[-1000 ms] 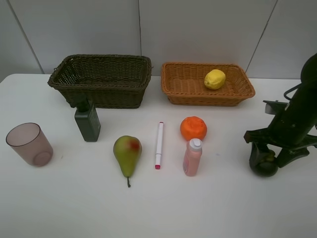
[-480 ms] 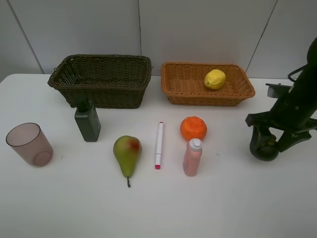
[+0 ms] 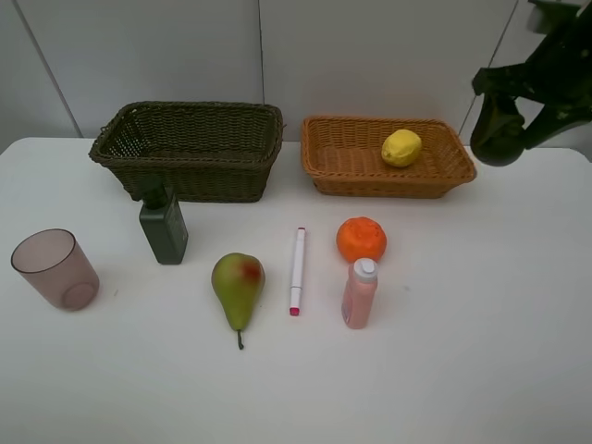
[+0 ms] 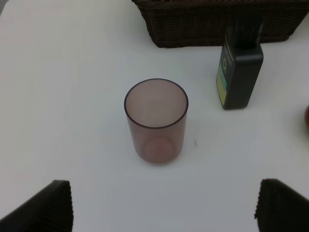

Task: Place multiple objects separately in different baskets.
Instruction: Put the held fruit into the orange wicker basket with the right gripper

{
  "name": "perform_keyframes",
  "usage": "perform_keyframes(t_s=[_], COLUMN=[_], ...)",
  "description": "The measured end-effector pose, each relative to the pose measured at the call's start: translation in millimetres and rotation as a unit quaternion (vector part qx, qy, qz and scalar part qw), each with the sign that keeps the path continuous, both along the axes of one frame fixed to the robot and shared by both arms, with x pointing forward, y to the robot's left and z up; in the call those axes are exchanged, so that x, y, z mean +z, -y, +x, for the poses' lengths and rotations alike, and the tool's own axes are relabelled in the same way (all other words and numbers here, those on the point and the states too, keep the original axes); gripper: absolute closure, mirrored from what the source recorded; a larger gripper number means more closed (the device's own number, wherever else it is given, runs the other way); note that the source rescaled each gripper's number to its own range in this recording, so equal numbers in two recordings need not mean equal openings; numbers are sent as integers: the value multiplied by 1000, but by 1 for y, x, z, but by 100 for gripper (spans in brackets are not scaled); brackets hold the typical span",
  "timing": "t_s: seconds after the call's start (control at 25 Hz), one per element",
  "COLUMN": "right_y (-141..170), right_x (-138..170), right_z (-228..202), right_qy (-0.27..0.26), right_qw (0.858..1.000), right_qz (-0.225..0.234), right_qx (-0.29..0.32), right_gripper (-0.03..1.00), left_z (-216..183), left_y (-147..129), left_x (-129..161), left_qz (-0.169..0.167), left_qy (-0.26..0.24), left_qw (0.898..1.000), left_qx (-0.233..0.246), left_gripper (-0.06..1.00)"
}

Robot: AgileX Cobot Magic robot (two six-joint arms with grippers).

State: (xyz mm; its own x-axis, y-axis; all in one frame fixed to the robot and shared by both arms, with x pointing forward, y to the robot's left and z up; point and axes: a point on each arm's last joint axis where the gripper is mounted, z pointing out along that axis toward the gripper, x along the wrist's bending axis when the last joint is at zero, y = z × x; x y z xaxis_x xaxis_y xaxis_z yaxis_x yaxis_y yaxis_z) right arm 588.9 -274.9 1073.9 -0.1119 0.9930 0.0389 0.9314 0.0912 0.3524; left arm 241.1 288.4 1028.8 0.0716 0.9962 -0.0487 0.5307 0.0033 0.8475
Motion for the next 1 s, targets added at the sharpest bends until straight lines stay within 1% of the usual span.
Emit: perform_keyframes(t_s=[0.08, 0.16, 0.24, 0.36, 0.52, 0.64, 0.84, 1.0], right_y=[-1, -1, -2, -3, -4, -5, -6, -6], right_x=[15, 22, 23, 16, -1, -23, -60, -81], right_z=[11, 23, 36, 58, 83, 101, 118, 124], right_qy=[29, 46, 57, 62, 61, 55, 36, 22], right_qw=[1000, 999, 998, 998, 998, 998, 999, 1000], right_qz=[-1, -4, -4, -5, -7, -7, -8, -9], right_qx=[6, 13, 16, 18, 20, 19, 20, 19], right_gripper=[38, 38, 38, 38, 38, 38, 38, 38], left_z=[0, 0, 0, 0, 0, 0, 0, 0], left_y=[0, 0, 0, 0, 0, 0, 0, 0], left_x=[0, 0, 0, 0, 0, 0, 0, 0], left_qz=[0, 0, 0, 0, 0, 0, 0, 0], left_qy=[0, 0, 0, 0, 0, 0, 0, 0], left_qw=[1000, 1000, 1000, 1000, 1000, 1000, 1000, 1000], left_qx=[0, 0, 0, 0, 0, 0, 0, 0], left_gripper=[-6, -6, -6, -6, -6, -6, -6, -6])
